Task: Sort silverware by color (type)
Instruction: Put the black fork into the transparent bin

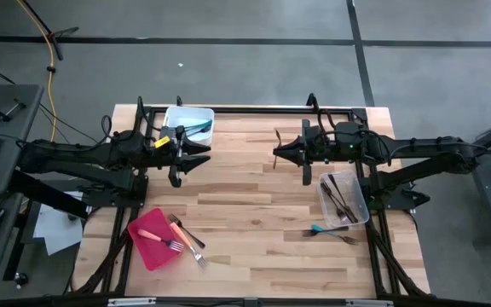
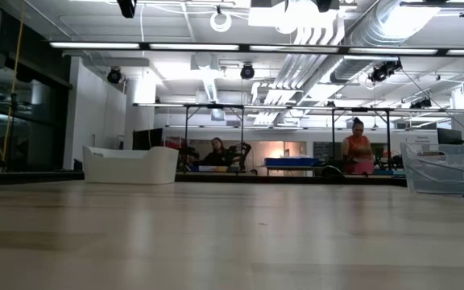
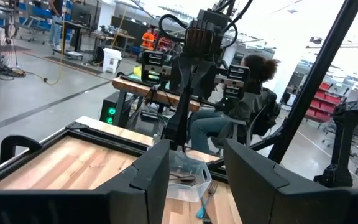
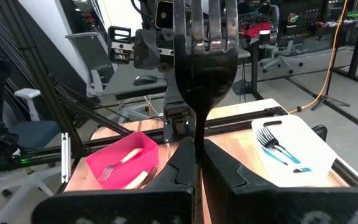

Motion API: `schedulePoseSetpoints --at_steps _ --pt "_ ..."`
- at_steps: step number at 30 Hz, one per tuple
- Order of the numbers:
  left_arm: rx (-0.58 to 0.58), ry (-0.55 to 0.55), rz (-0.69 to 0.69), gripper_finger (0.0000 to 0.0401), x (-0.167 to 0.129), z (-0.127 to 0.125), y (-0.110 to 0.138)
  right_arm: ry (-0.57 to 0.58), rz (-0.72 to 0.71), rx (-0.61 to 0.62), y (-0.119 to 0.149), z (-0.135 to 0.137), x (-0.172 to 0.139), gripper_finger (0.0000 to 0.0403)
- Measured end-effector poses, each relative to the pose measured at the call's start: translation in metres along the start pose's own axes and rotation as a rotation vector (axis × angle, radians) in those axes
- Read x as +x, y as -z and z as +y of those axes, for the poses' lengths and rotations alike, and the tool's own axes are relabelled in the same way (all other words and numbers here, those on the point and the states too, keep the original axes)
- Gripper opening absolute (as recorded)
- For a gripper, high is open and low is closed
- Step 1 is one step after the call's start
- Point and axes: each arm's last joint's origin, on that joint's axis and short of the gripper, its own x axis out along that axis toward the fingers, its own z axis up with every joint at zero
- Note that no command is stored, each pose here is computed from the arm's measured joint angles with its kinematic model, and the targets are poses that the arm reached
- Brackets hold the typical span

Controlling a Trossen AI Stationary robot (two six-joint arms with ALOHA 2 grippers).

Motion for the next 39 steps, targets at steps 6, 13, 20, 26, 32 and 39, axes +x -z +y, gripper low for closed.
schedulePoseSetpoints --at_steps 6,13,20,26,32,39 --pt "-0.001 0.001 -0.003 0.014 0.0 -0.0001 -0.0003 0.004 0.002 0.011 0.0002 -0.0001 0.0 0.0" --pt "-0.001 0.002 -0.006 0.014 0.0 -0.0002 -0.0006 0.004 0.004 0.011 0.0004 -0.0002 0.0 0.0" --pt "-0.001 0.002 -0.005 0.014 0.0 -0.0002 -0.0005 0.005 0.009 0.011 0.0009 -0.0002 0.0 0.0" --pt "-0.034 0.002 -0.003 0.014 0.0 -0.0001 -0.0003 0.006 0.009 0.01 0.0009 -0.0003 0.0 0.0" --pt "-0.031 0.001 -0.002 0.014 0.0 -0.0001 -0.0002 0.007 0.019 0.003 0.0019 -0.0004 0.0 0.0" --pt "-0.027 0.001 -0.002 0.014 -0.0001 -0.0001 -0.0002 0.027 0.052 0.001 0.0052 -0.0013 -0.0002 0.0"
